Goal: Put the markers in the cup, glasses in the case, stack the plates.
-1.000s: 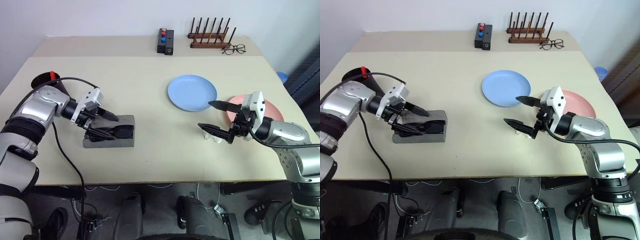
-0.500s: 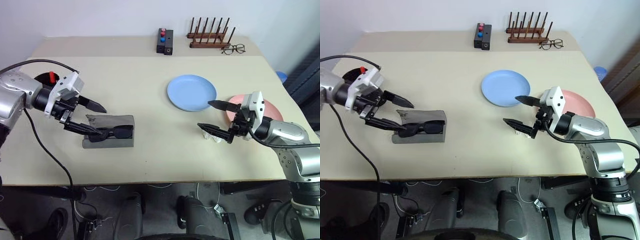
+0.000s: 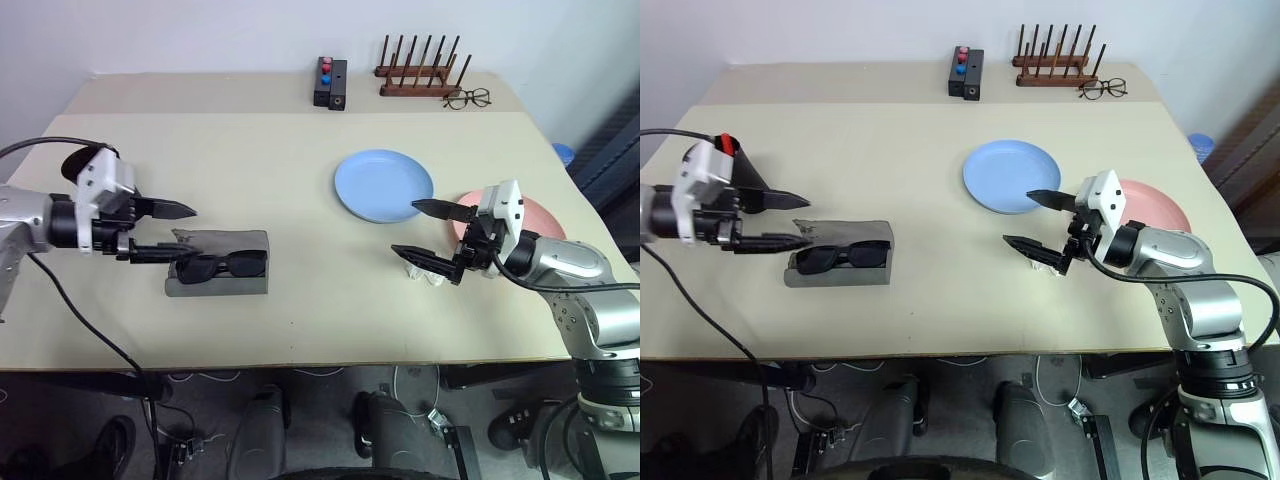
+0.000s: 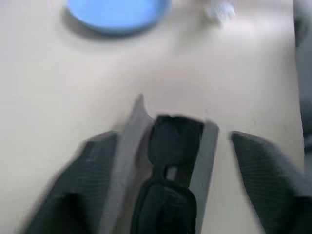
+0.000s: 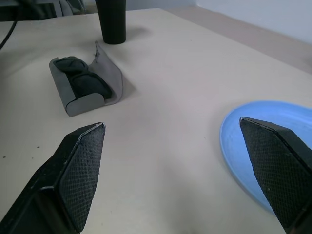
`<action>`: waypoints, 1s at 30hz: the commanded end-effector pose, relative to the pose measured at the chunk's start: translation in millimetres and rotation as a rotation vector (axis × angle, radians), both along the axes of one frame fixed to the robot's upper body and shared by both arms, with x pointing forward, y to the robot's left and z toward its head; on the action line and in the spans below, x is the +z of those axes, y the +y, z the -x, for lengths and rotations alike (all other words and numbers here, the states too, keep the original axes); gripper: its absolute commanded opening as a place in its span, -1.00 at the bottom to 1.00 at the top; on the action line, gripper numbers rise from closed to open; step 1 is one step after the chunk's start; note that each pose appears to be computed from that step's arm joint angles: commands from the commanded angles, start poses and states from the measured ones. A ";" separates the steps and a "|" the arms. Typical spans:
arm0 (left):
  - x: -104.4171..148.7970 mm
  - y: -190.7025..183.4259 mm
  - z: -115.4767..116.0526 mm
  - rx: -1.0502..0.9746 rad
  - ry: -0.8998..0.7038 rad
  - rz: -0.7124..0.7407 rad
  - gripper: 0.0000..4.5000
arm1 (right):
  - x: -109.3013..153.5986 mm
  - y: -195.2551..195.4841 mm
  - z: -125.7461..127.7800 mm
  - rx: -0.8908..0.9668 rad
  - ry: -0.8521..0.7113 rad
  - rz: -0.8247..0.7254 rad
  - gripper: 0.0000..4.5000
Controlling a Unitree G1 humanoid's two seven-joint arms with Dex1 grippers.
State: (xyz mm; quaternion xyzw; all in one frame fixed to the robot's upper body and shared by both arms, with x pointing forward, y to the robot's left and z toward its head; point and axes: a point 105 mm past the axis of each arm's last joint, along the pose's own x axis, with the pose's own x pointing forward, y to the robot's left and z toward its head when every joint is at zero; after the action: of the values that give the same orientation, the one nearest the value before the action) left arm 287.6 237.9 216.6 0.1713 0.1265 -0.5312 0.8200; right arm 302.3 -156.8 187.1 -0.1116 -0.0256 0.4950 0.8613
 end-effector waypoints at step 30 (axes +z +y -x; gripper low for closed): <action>-70.3 47.8 41.8 0.353 -0.017 0.070 -0.98 | 15.7 9.9 3.1 0.026 -0.037 -0.001 1.00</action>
State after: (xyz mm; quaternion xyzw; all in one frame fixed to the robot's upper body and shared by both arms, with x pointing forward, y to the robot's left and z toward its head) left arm 244.4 284.5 142.2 0.1097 0.1376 -0.3817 0.9074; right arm 303.8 -152.4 187.8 -0.1086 -0.0146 0.4969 0.8609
